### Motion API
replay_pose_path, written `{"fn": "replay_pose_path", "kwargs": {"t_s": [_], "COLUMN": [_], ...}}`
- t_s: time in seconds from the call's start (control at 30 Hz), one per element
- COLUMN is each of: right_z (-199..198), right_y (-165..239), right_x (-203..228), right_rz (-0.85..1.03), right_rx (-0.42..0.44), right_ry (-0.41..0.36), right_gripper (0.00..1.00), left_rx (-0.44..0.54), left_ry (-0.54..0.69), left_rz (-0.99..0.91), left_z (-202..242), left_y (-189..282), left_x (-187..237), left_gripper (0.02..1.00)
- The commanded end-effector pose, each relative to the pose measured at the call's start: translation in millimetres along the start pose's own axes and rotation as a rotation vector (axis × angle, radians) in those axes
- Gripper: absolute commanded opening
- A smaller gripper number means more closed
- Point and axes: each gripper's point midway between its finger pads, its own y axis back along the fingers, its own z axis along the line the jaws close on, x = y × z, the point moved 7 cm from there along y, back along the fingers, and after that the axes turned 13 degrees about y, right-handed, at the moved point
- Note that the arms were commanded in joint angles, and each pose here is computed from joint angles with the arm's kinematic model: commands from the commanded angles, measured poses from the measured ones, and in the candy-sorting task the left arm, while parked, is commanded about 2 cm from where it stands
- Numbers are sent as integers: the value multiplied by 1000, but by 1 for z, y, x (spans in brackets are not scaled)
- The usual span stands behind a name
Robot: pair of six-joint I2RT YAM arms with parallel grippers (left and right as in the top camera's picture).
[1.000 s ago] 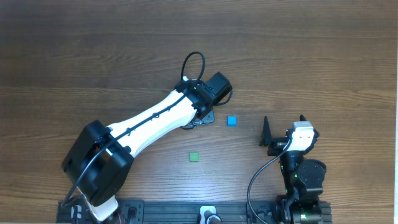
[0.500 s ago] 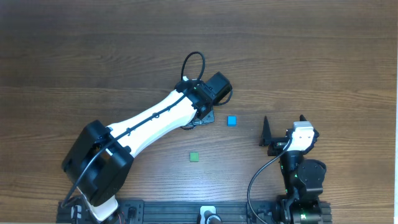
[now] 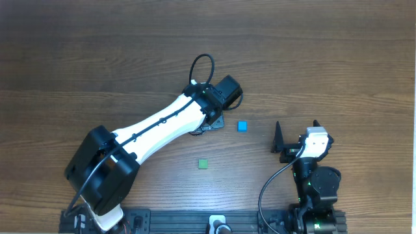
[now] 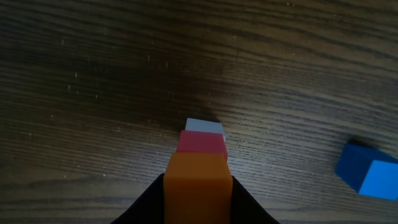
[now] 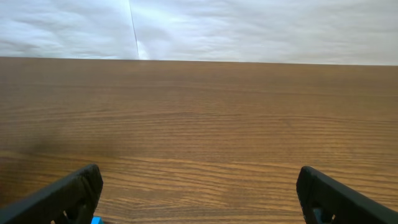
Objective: Stack Cubes
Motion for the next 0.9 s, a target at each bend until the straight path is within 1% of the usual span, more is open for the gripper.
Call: {"fn": "replay_pose_path", "kwargs": {"t_s": [0.03,0.1,0.2,0.43,0.47,0.5,0.6,0.63,0.73,0.77,0.83,0.9], "right_z": [2,2,2,2,2,2,2,2,2,2,2,2], "right_y": [-1,-1,-1,-1,-1,-1,-1,-1,-1,-1,-1,-1], "right_x": [2,2,2,2,2,2,2,2,2,2,2,2], "right_rz": [-5,-5,-5,-5,-5,-5,-5,-5,-5,-5,-5,-5], "right_rx": [-12,-12,-12,-12,-12,-12,-12,-12,-12,-12,-12,-12], "right_ry": [1,1,1,1,1,1,1,1,1,1,1,1], "right_gripper": [991,993,991,993,993,993,993,991,991,993,993,991], "left_rx": [-1,-1,-1,-1,-1,-1,0,1,17,29,62,97], "left_ry": [18,17,17,17,18,17,17,18,32,45,93,131], "left_rz": [-8,-8,-8,-8,-8,-8,-9,-10,-39,-54,-92,-123], "left_z": [2,2,2,2,2,2,2,2,0,0,4,10], "left_y": [1,1,1,1,1,1,1,1,2,3,7,11], "left_x": [-2,-2,-2,-2,-2,-2,-2,-2,-9,-14,-36,-59], "left_gripper": [297,308,351,393,419,448,601,689,869,915,972,996]}}
